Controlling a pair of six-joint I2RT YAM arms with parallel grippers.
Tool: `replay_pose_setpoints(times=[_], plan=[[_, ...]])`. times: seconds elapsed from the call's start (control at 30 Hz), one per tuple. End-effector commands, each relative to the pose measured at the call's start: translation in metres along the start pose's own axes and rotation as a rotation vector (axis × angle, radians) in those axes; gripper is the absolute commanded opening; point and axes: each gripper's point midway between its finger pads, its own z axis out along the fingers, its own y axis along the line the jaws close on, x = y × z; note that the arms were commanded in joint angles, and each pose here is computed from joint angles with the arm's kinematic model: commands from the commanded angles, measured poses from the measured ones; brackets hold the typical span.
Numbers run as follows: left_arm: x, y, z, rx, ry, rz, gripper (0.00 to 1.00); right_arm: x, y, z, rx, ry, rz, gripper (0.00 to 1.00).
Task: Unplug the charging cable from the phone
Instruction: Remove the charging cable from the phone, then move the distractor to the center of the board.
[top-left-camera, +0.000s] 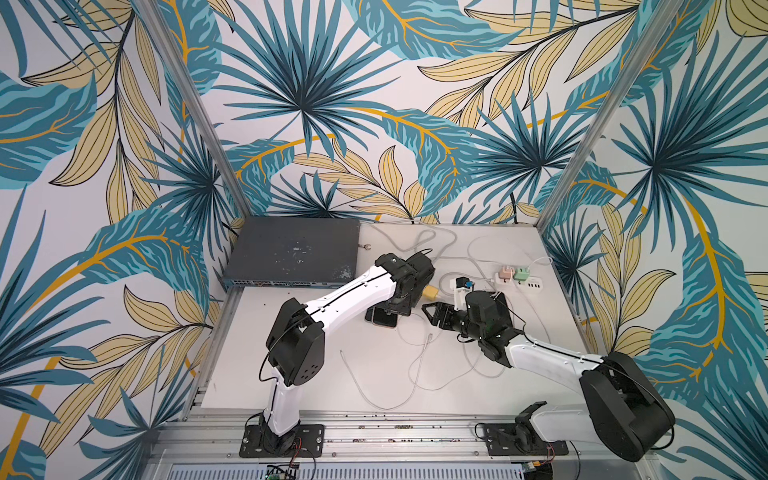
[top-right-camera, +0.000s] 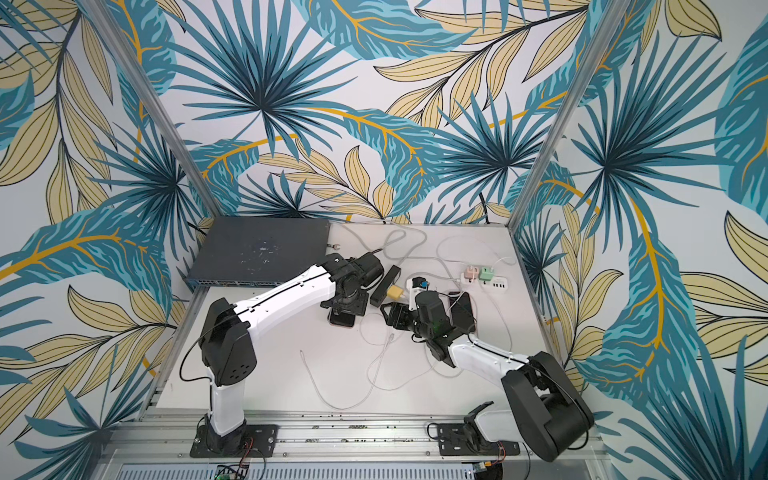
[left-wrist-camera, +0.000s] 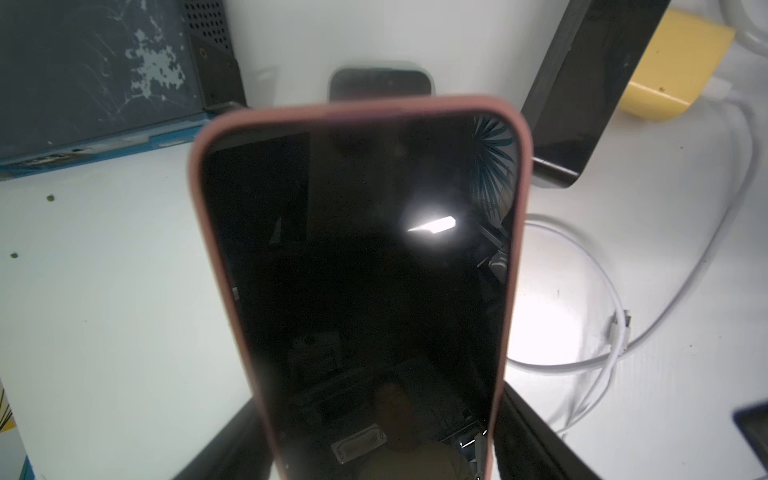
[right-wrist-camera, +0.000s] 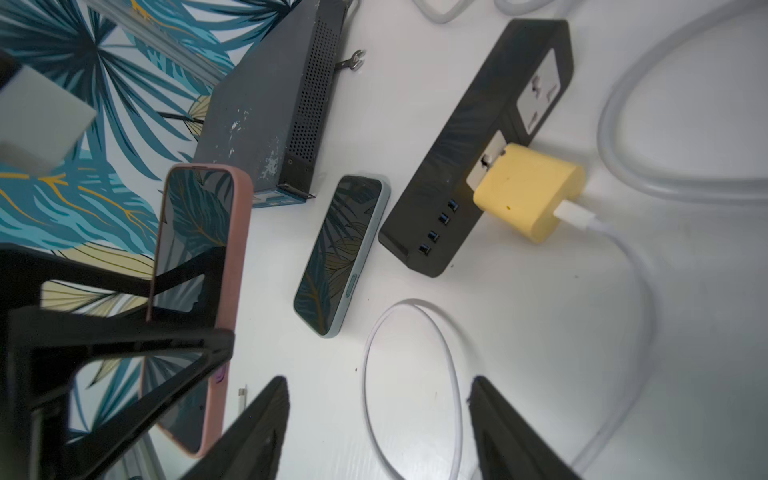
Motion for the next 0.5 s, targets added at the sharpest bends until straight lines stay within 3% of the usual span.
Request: replay_pose_setpoints(times=[0.0, 0.1, 0.17, 0.47], plan=[[-0.008, 0.02, -0.023, 0.027, -0.087, -0.061, 0.48, -0.003, 0.014, 0.018, -0.065, 0.043, -0.011, 0.56], [0.001, 0.026, -0.021, 0.037, -0.079, -0.075, 0.48, -0.002, 0.022, 0.035, -0.11, 0.086, -0.001, 0.37], [0.006, 0.025, -0.02, 0.051, -0.071, -0.079, 0.48, 0.004, 0.023, 0.044, -0.134, 0.116, 0.01, 0.3], [0.014, 0.008, -0.014, 0.102, -0.052, -0.063, 0.48, 0.014, 0.012, 0.077, -0.147, 0.197, 0.007, 0.26]])
